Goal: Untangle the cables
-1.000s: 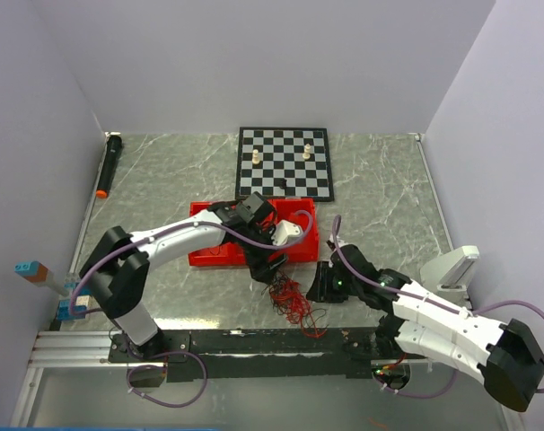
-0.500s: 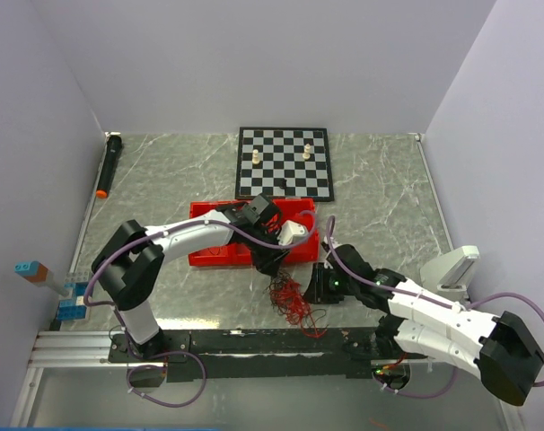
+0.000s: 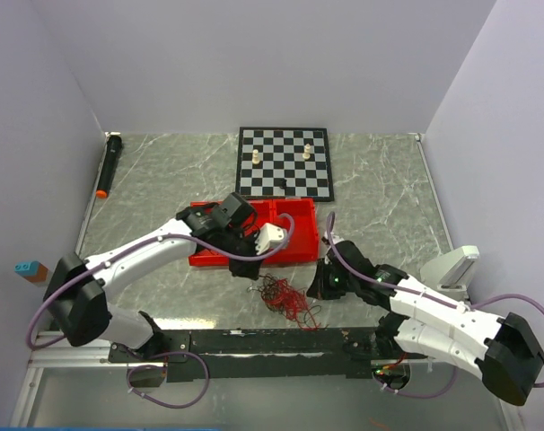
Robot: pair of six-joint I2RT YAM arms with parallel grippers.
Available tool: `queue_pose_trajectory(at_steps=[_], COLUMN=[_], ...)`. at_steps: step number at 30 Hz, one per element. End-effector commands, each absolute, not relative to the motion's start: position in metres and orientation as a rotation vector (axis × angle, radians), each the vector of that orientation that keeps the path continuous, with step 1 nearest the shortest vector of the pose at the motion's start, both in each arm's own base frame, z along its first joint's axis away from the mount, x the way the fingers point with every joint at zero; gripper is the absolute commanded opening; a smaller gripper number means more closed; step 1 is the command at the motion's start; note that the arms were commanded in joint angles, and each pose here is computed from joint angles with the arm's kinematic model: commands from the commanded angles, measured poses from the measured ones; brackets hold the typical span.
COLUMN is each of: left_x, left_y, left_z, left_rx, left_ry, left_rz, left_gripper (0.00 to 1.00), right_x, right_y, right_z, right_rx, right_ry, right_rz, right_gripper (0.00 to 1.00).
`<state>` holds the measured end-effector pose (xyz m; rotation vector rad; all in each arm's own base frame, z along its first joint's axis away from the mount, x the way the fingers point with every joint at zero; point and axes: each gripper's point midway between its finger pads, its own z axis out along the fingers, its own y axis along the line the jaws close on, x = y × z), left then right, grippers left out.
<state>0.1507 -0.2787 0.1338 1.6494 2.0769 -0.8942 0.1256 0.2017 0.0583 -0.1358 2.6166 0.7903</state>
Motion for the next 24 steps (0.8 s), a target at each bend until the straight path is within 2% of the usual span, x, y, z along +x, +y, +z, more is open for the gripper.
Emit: queue_pose_trajectory(at_steps=[1, 13, 16, 19, 21, 24], left_x=[0.14, 0.129, 0.132, 0.136, 0.139, 0.147], left_y=[-0.234, -0.141, -0.133, -0.148, -0.16, -0.178], left_z=[0.13, 0.12, 0.121, 0.137, 0.149, 0.162], left_rx=[1.733, 1.858, 1.821, 1.748, 1.719, 1.675], left_ry=[2.136, 2.083, 2.052, 1.985, 1.956, 1.952], left_rz=[-0.816, -0.38, -0.317, -0.379, -0.43, -0.492], left_gripper=[0.12, 0.12, 0.12, 0.17, 0.23, 0.34], right_x=[0.144, 0.154, 0.154, 0.142, 0.129, 0.108], right_y=[0.185, 0.127, 0.143, 0.176, 0.212, 0.245], right_z=[0.081, 0.081, 0.086, 0.084, 0.094, 0.111], right_rx=[-0.098, 0.189, 0.126, -0.062, -0.267, -0.54], right_ry=[2.546, 2.554, 2.544, 2.592, 2.553, 2.464], right_rz=[0.632, 0.251, 0.367, 0.567, 0.798, 0.924], right_gripper=[0.0, 0.0, 0.0, 0.0, 0.0, 0.0])
